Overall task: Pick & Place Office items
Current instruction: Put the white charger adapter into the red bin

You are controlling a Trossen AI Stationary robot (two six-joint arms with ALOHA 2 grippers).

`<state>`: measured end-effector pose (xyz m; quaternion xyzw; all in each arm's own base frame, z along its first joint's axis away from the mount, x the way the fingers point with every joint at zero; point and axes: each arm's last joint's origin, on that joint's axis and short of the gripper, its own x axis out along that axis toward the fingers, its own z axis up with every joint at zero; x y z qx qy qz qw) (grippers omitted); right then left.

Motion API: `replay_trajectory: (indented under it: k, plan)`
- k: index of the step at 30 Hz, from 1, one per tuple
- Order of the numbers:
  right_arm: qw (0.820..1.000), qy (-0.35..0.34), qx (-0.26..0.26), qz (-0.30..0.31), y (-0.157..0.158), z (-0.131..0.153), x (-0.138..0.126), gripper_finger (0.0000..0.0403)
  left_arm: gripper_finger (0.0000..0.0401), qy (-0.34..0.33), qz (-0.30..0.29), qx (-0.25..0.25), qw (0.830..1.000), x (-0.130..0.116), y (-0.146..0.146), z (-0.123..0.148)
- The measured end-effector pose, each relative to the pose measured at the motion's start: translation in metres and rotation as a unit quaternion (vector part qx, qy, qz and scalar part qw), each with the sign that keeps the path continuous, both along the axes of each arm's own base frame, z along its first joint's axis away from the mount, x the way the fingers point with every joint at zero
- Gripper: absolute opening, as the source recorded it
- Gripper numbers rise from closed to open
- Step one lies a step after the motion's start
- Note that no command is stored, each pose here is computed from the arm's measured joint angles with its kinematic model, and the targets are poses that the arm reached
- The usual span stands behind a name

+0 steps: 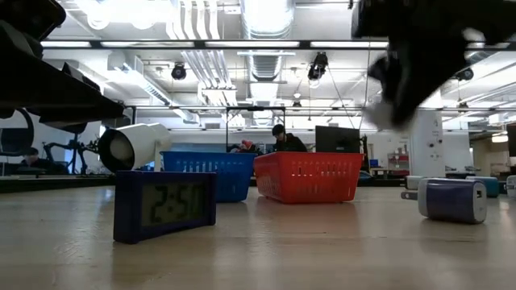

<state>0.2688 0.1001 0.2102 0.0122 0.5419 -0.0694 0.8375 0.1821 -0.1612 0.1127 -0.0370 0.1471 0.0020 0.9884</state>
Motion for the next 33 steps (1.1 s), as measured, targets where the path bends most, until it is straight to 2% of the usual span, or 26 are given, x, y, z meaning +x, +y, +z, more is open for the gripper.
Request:
replay_trajectory:
  k: [3,6,10,16,18,24,28,33]
  plan:
    - [0.996,-0.086,-0.003,0.008,-0.005,0.027,-0.01,0.0172,0.0167,-0.001,0.001,-0.002,1.0,0.0,0.0,0.0]
    - [0.981,-0.19,-0.015,0.031,-0.008,0.046,-0.021,0.0172,0.0167,-0.006,0.002,0.002,1.0,0.003,0.0,0.003]
    - [0.938,-0.338,-0.009,0.072,-0.012,0.06,-0.037,0.0172,0.0167,-0.018,0.004,0.003,1.0,0.009,-0.003,0.01]
    - [0.878,-0.465,-0.01,0.113,-0.019,0.037,-0.057,0.0172,0.0167,-0.036,-0.004,0.017,0.999,0.013,-0.006,0.021]
    - [0.863,-0.491,-0.015,0.116,-0.022,0.026,-0.062,0.0172,0.0167,-0.036,-0.003,0.016,0.999,0.013,-0.006,0.021]
    - [0.834,-0.542,-0.031,0.099,-0.034,-0.003,-0.066,0.0171,0.0167,-0.035,0.005,0.017,0.999,0.015,-0.003,0.021]
    - [0.829,-0.551,-0.029,0.089,-0.043,-0.015,-0.062,0.0171,0.0167,-0.03,0.017,0.022,0.999,0.018,0.002,0.019]
    - [0.84,-0.537,-0.033,0.072,-0.057,-0.022,-0.043,0.0171,0.0167,-0.027,0.028,0.025,0.999,0.021,0.008,0.018]
